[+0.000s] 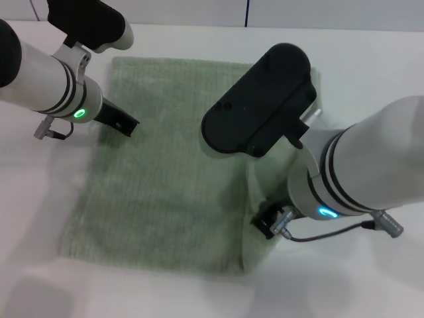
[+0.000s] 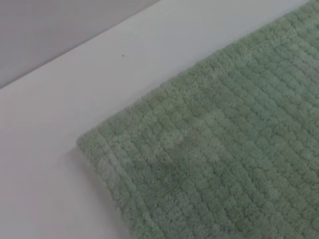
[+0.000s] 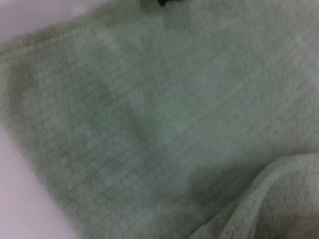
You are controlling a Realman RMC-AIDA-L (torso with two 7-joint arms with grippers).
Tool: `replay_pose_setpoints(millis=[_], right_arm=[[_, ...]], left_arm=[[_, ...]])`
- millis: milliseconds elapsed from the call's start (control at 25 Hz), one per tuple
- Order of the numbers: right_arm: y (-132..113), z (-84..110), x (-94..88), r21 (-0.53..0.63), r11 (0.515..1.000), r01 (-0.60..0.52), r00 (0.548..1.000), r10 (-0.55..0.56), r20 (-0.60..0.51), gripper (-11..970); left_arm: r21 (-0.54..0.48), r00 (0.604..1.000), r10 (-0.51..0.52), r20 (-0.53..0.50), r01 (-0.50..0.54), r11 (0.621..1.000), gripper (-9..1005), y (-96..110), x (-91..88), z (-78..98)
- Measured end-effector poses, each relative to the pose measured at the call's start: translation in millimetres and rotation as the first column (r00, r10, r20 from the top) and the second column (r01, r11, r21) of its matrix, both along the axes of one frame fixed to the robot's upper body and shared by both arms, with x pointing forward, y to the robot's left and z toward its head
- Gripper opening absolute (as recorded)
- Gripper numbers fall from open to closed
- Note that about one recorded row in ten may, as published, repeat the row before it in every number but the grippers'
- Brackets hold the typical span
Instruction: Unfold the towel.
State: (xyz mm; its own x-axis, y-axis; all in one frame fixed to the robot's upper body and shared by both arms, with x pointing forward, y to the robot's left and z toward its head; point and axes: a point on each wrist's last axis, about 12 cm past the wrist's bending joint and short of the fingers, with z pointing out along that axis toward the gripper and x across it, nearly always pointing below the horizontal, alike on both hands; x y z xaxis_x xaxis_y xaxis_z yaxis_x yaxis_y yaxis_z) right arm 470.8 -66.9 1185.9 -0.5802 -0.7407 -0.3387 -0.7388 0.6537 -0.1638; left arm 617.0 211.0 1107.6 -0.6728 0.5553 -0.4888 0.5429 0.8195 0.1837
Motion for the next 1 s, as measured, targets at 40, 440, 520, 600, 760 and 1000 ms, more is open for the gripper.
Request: replay_pose_setpoints(millis=[40, 440, 520, 600, 760, 1000], right_arm=[[0, -1.0, -0.7, -0.006, 1.000, 0.005, 1.000, -0.005, -0.013, 22], [-4, -9.3, -14.7, -0.106, 0.993, 0.044, 0.997, -0.051, -0.065, 162], [-6, -10.7, -17.1, -0.129, 0.990, 0.056, 0.995, -0.066, -0.071, 201], [-7, -8.5, -19.3, -0.138, 0.988, 0.072, 0.995, -0.081, -0.060, 239], [-9, 5.3, -22.0, -0.121, 0.988, 0.093, 0.996, -0.093, 0.002, 329], [-1, 17.8, -18.3, -0.031, 0.996, 0.084, 0.994, -0.081, 0.076, 404]], left_arm=[[-0.001, 1.000, -0.003, 0.002, 0.003, 1.000, -2, -2, 0.5, 0.7], [0.001, 1.000, -0.009, 0.005, 0.009, 1.000, -3, -3, 1.5, 2.1], [0.002, 1.000, -0.010, 0.005, 0.010, 1.000, -2, -4, 1.7, 2.4], [0.002, 1.000, -0.010, 0.005, 0.010, 1.000, -2, -4, 1.8, 2.5], [0.003, 1.000, -0.012, 0.007, 0.012, 1.000, -2, -4, 2.1, 3.3], [0.004, 1.000, -0.016, 0.007, 0.016, 1.000, -2, -5, 1.9, 4.4]])
